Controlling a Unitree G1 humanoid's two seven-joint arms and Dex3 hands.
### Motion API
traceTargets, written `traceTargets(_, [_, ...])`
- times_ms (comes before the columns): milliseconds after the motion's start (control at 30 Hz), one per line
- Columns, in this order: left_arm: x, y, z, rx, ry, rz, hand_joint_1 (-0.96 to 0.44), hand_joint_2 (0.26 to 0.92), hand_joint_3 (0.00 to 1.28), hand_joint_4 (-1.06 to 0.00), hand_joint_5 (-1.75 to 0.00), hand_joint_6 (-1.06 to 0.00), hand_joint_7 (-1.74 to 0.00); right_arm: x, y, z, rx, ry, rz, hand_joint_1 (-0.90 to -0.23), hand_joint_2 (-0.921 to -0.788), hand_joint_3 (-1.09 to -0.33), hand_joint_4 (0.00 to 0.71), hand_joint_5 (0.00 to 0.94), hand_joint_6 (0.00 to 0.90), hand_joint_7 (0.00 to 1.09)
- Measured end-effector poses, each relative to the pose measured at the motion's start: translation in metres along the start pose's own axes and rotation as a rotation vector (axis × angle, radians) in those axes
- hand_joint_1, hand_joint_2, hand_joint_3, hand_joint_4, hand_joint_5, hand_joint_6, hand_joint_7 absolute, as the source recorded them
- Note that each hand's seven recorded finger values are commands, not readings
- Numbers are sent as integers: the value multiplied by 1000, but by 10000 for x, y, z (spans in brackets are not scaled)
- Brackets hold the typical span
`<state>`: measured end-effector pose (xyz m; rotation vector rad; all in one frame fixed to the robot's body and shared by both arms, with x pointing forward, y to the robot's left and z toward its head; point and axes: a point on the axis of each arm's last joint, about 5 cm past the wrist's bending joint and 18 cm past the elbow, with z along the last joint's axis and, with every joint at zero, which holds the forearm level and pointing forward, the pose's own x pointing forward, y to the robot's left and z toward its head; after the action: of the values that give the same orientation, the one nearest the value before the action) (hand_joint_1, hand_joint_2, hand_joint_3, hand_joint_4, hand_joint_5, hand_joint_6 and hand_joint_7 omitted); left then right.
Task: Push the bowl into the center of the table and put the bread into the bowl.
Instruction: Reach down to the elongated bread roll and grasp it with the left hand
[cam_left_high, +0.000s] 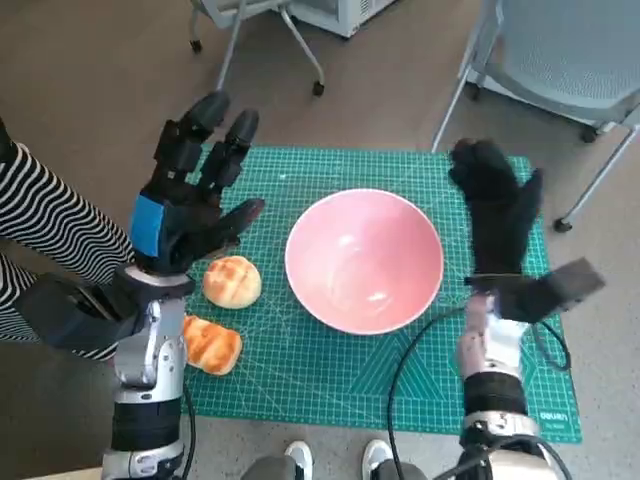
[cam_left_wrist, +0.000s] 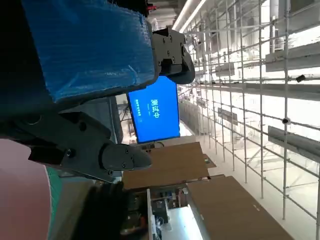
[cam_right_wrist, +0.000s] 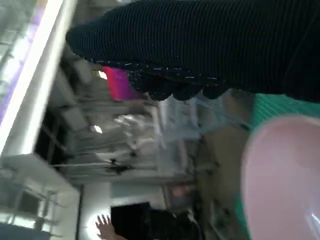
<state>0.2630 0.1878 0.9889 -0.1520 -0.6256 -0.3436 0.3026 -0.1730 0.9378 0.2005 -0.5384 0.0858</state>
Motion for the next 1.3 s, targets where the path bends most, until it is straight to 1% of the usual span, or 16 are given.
traceTargets(133, [7,-24,-11,-7,2,-8,-147,921,258,-204,0,1,-612,31,-13,141,-54,-75,41,-656,-921,-756,169,14,94,528])
traceTargets(300, [24,-60,-28,-17,4,-22,-177,921,253,-204,0,1,-605,57,3,296,-84,-153,105,-664,-921,-737,183,18,115,540])
traceTargets(467, [45,-102,-50,-34,3,-39,-206,920,237,-210,-3,1,-583,79,39,442,-95,-207,173,-675,-921,-721,196,21,135,547])
traceTargets(600, [59,-119,-64,-45,1,-52,-217,921,229,-214,-5,1,-568,88,75,524,-84,-227,206,-686,-921,-697,217,27,148,550])
traceTargets(867, [96,-114,-65,-53,-6,-78,-225,921,230,-217,-6,-2,-569,116,152,620,-80,-232,253,-706,-921,-679,227,24,151,550])
traceTargets(967, [106,-105,-57,-49,-10,-83,-229,921,226,-223,-8,-2,-574,119,171,630,-83,-232,263,-711,-921,-680,226,22,147,549])
traceTargets(1067, [102,-66,-36,-30,-9,-90,-237,919,209,-230,-10,-11,-589,113,182,624,-103,-223,270,-716,-921,-682,218,16,135,547])
traceTargets(1133, [96,-1,-6,13,-2,-112,-234,912,190,-239,-13,-15,-602,102,186,615,-114,-214,274,-715,-921,-689,212,12,128,549])
traceTargets(1167, [92,61,23,58,9,-132,-233,910,181,-243,-14,-17,-607,93,187,607,-117,-209,275,-715,-921,-691,210,11,125,550])
traceTargets(1233, [88,180,94,142,34,-172,-214,885,158,-258,-21,-22,-613,72,183,595,-119,-200,270,-711,-921,-698,209,10,122,554])
traceTargets(1300, [83,316,206,253,73,-225,-180,858,118,-274,-19,-54,-583,51,177,585,-120,-191,262,-708,-921,-707,209,8,118,560])
